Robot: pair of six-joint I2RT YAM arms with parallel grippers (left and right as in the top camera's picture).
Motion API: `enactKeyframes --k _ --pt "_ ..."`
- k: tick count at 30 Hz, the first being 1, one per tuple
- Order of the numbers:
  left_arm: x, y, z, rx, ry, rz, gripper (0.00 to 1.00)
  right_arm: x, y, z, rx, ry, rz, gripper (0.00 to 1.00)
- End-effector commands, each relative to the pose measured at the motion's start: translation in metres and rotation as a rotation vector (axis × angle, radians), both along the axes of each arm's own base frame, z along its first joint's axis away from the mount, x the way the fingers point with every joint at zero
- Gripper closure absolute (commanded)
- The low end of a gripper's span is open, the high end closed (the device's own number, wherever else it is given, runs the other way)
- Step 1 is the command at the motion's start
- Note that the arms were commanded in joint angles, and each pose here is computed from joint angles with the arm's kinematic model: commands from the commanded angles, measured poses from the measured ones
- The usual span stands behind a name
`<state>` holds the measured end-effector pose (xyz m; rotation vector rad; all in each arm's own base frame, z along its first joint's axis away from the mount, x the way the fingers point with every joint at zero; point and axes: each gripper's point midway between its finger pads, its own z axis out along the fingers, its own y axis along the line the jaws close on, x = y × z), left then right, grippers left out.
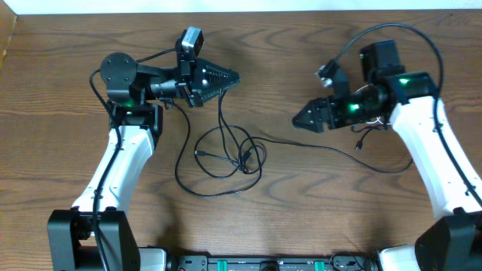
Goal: Untangle cables
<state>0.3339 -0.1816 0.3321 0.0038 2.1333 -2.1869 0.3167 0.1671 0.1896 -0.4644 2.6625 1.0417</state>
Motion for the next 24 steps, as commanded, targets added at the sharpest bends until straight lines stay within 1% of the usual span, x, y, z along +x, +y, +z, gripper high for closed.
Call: enactKeyframes --k 1,4,6,9,12,20,24 --pt "0.000 -0.010 0.022 -0.017 -0.043 0.006 0.93 -0.008 0.035 -0.010 0.065 0.186 -0.061 0.24" --pt "-0.002 -0.011 0.029 -0.019 -0.094 -0.001 0.93 -0.016 0.055 -0.022 0.055 0.297 -0.087 0.22" --pt "-0.006 -0.011 0.032 -0.017 -0.146 -0.014 0.92 -0.021 0.067 -0.030 0.047 0.349 -0.090 0.24" --pt "-0.015 -0.011 0.034 -0.006 -0.206 -0.049 0.92 -0.027 0.085 -0.041 0.036 0.410 -0.098 0.31" --pt "-0.020 -0.011 0.035 0.003 -0.242 -0.070 0.93 -0.028 0.099 -0.047 0.036 0.442 -0.110 0.36" --pt "-0.028 -0.023 0.035 -0.002 -0.246 -0.109 0.93 -0.019 0.135 -0.054 0.055 0.460 -0.184 0.40" --pt "-0.030 -0.026 0.035 -0.003 -0.245 -0.119 0.93 -0.024 0.144 -0.063 0.036 0.491 -0.196 0.43"
